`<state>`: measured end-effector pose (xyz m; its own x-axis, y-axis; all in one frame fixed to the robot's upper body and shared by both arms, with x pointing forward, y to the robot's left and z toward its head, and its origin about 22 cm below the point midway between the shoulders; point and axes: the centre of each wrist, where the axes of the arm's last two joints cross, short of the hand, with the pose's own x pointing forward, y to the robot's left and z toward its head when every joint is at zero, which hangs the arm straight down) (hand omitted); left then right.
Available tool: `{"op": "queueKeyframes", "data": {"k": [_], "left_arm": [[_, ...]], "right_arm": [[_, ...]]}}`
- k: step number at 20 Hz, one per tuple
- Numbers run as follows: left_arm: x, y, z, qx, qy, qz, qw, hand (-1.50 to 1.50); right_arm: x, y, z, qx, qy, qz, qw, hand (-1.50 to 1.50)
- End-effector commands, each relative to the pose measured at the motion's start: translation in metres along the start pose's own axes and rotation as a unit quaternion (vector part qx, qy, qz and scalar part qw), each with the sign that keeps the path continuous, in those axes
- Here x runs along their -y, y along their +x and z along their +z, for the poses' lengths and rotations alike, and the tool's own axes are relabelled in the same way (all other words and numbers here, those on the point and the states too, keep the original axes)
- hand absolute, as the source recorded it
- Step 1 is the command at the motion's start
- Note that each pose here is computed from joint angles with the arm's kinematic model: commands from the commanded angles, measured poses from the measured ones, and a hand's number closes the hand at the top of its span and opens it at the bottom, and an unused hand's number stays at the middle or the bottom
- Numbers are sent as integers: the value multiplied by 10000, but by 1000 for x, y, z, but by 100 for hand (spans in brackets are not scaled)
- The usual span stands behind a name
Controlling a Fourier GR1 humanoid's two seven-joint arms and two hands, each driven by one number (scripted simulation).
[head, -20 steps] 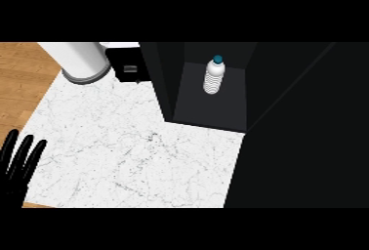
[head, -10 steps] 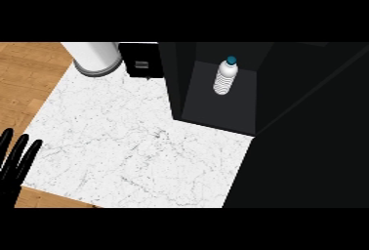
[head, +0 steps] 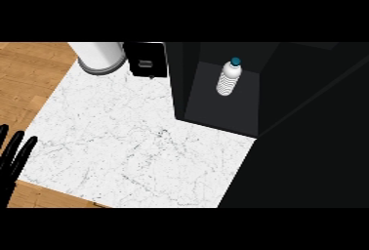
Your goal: Pick up the bottled water, place it into the cabinet and close the cabinet
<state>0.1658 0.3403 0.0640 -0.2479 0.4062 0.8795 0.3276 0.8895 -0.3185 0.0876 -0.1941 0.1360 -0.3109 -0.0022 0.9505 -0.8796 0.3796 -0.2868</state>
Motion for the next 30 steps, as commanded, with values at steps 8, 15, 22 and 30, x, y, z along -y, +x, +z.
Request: {"op": "queueKeyframes", "data": {"k": [8,15,22,30], "left_arm": [[-10,5,2,-15,64,-12,10000,-150],[-9,7,-2,55,-41,-18,10000,-150],[-9,12,-11,121,-274,9,9996,-150],[-15,15,-11,98,-277,-27,9996,-150]], "right_arm": [[0,7,-19,102,331,219,9992,150],[-6,-5,-21,157,328,-419,9985,150],[-7,-12,-23,396,326,-849,9951,150],[15,-14,-23,49,-260,-201,9994,150]]}}
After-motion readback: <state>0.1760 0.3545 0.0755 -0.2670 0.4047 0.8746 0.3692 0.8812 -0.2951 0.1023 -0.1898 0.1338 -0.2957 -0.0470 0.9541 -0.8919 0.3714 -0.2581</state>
